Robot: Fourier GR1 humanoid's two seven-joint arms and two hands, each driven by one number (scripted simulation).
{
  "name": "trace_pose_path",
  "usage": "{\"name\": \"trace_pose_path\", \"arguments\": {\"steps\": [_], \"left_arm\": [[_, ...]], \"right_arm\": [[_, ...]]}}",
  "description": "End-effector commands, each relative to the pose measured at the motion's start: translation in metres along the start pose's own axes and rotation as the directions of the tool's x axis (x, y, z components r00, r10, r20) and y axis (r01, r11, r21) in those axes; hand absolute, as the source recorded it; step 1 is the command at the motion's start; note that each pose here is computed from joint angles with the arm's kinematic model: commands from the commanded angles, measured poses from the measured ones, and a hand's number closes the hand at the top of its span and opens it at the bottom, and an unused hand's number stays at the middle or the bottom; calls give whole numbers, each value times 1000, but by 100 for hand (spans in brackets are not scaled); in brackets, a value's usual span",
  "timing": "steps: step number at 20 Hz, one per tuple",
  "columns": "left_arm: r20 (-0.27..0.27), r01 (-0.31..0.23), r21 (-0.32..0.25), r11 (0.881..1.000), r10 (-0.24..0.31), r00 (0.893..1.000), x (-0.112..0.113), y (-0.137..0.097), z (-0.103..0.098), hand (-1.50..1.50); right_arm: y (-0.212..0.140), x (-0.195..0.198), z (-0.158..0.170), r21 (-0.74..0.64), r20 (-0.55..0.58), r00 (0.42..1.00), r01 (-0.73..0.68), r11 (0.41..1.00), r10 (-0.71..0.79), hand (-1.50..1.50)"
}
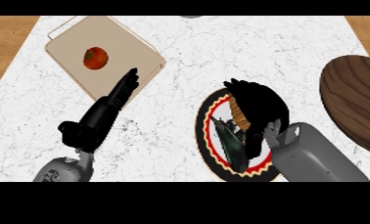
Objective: Pick the croissant from the plate and place it in the bowl
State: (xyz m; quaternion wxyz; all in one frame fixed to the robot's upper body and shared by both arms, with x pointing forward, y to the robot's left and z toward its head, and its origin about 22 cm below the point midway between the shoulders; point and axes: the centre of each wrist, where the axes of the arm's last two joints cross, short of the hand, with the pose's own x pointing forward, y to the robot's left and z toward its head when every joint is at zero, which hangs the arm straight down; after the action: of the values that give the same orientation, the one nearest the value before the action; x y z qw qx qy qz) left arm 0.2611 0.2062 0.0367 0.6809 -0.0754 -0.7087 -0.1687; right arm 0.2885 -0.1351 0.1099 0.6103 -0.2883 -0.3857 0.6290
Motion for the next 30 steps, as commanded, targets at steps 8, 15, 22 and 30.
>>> {"name": "trace_pose_path", "arguments": {"steps": [8, 15, 22, 30], "left_arm": [[-17, -3, -3, 1000, 3, 1000, -10, -6, 10, 0], [-15, 13, 13, 1000, -13, 1000, 0, -4, 7, 0], [5, 9, -6, 1000, -9, 1000, 10, 0, -1, 0], [-6, 5, 17, 1000, -5, 1000, 5, -6, -22, 0]], "right_arm": [[30, -15, -21, -106, -89, 994, -69, 992, 59, -150], [33, -31, -31, -70, -124, 991, -52, 996, 43, -150], [43, -35, -63, -53, -98, 995, -28, 998, 23, -150], [56, -31, -57, -167, 16, 999, -32, 985, 35, 150]]}}
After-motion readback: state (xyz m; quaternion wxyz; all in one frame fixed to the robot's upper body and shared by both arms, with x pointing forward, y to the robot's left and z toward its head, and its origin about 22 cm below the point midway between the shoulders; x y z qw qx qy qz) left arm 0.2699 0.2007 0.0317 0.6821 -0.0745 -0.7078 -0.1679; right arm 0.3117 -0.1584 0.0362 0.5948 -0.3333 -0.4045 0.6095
